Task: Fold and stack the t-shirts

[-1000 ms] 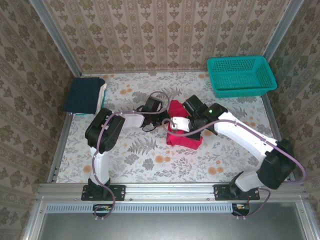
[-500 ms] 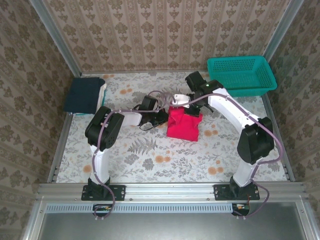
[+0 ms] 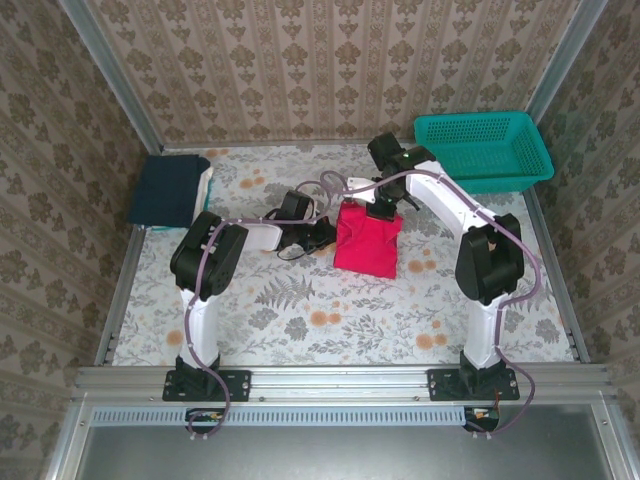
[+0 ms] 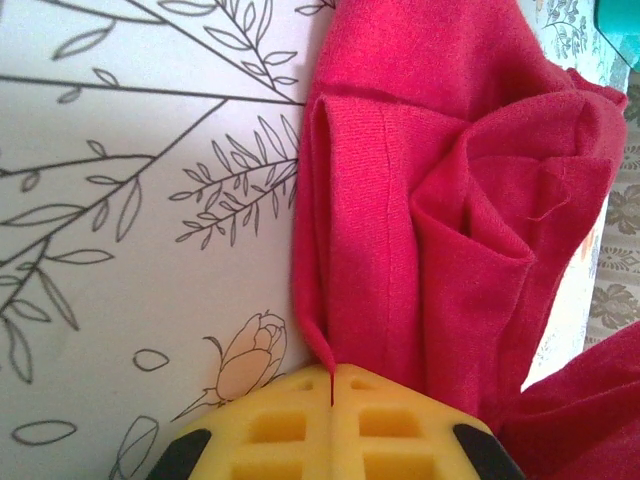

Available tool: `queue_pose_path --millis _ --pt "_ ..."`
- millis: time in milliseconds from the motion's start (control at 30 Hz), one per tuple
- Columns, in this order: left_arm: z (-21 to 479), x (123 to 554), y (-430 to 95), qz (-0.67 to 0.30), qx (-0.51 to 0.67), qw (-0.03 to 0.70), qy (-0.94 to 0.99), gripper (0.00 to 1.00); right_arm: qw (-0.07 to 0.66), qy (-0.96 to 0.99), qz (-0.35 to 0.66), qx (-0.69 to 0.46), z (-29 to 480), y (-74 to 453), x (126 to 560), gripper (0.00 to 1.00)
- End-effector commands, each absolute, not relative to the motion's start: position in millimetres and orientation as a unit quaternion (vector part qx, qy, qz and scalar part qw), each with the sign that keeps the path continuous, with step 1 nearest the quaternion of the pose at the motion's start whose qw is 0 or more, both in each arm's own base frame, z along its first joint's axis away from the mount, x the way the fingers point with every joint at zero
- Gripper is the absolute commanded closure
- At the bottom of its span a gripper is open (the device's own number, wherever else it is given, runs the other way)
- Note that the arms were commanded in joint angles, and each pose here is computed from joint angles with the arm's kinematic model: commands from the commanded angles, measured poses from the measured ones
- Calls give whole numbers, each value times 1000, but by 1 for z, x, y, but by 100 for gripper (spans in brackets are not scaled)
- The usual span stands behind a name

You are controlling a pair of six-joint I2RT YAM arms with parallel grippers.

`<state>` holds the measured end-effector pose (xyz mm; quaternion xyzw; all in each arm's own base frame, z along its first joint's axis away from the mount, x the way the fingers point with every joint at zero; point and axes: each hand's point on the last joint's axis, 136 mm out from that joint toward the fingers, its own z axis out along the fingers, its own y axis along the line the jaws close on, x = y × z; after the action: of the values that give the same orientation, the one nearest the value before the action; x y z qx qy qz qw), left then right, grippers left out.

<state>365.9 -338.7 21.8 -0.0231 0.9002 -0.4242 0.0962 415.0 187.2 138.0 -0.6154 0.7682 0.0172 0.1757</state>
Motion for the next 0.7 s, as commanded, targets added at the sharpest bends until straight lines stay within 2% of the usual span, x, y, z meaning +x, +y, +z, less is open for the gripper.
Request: queue_pose_path --millis 0,500,600,633,667 --pt "-58 332 -306 -336 -61 26 940 100 182 767 2 -615 140 184 429 100" --pt "-57 334 -303 -337 -67 24 939 100 195 794 -37 -575 101 182 472 100" --pt "-57 333 -303 -336 -66 23 939 100 198 804 -47 -558 92 181 482 95" --pt "-57 333 -303 -337 -66 24 939 100 209 808 -52 -549 92 182 488 89" --pt "-57 333 -303 -337 -67 24 939 100 219 814 -57 -535 93 182 493 76"
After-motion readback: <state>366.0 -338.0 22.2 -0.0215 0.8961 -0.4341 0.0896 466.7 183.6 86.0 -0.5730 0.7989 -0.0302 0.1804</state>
